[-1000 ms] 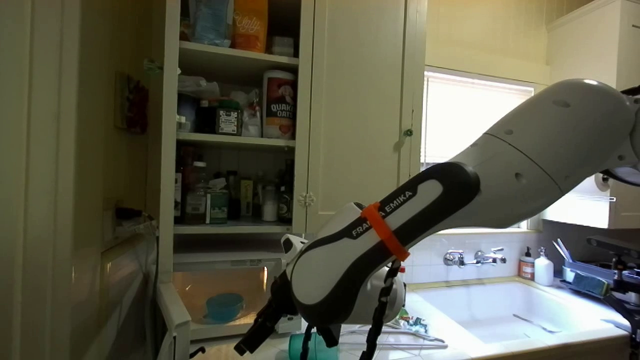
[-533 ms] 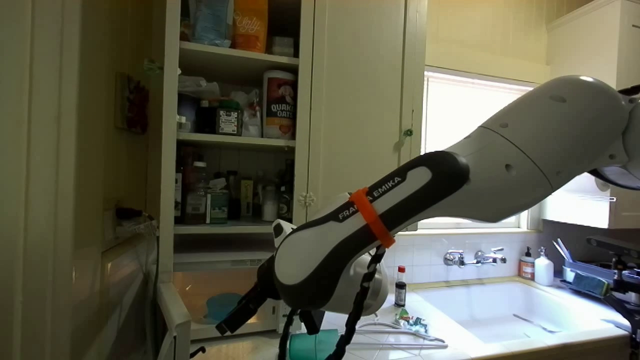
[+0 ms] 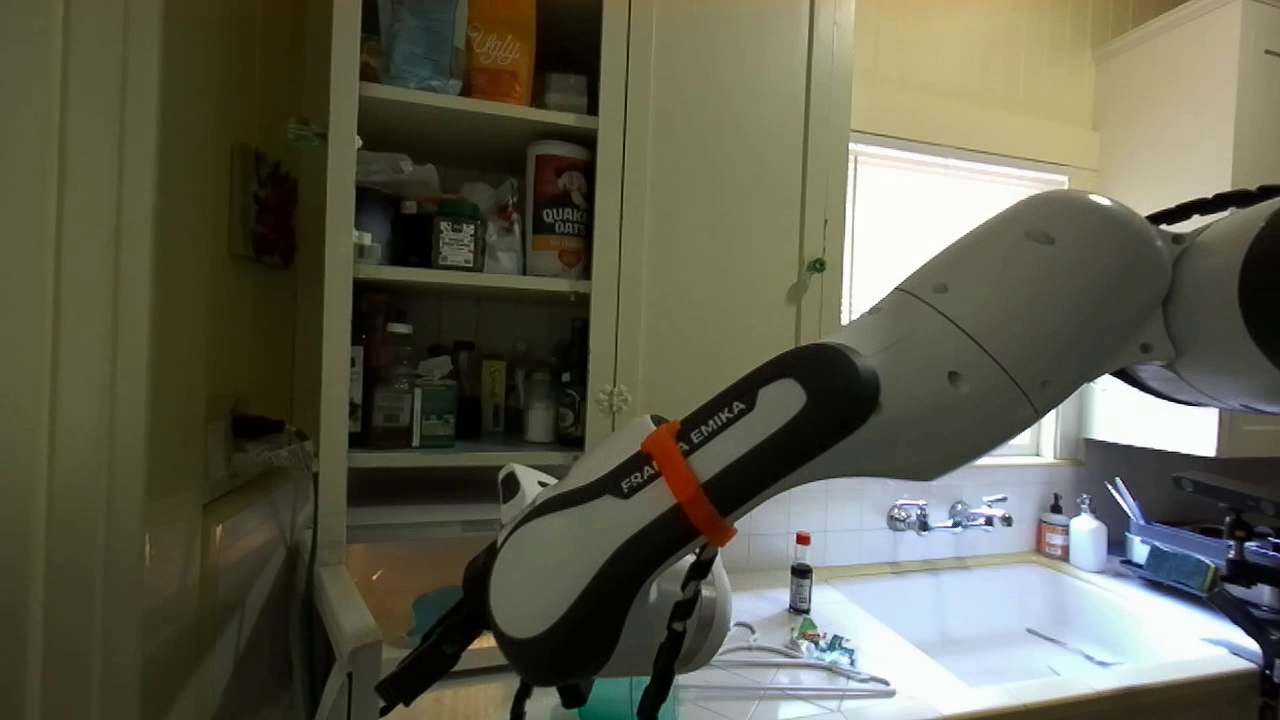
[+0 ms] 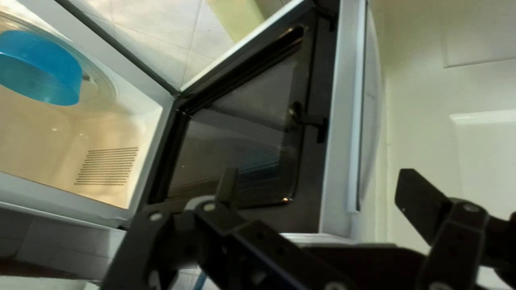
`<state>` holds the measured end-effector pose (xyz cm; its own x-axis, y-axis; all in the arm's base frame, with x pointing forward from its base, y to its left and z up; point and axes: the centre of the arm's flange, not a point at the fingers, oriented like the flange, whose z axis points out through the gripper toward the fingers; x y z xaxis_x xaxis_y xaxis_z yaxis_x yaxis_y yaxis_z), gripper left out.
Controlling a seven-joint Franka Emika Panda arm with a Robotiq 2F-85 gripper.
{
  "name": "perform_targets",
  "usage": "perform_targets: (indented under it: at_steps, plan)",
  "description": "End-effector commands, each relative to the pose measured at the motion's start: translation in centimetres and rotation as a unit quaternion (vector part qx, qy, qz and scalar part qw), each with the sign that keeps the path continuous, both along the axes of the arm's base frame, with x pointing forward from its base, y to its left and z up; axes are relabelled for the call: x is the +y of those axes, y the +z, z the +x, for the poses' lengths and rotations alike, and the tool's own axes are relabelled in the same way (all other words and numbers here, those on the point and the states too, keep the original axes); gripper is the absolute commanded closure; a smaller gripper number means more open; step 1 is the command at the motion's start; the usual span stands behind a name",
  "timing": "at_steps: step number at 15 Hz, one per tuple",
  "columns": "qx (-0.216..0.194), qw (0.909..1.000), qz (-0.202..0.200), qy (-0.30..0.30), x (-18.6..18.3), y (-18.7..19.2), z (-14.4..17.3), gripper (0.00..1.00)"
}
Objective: Close the microwave
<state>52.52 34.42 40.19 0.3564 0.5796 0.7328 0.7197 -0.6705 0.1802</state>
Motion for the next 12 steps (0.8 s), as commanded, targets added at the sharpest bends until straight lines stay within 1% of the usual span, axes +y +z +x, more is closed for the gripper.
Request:
perform_targets:
  at_steps: [1,3,5,6,8,10,12]
  plan:
    - [0.003,0.9990,0.003,0.045,3.7,0.1,-0.2,0.00]
    - [-0.011,0.9995,0.006,0.027,5.1,0.1,0.1,0.00]
    - [-0.023,0.9997,-0.001,0.009,5.8,-0.3,0.8,0.00]
    - [-0.027,0.9996,-0.003,-0.008,5.7,-0.4,1.1,0.00]
    - [-0.039,0.9981,-0.020,-0.044,4.8,-1.0,2.5,0.00]
    - [-0.056,0.9938,-0.041,-0.088,4.0,-1.5,3.6,0.00]
    - [-0.061,0.9902,-0.056,-0.113,3.2,-2.8,4.4,0.00]
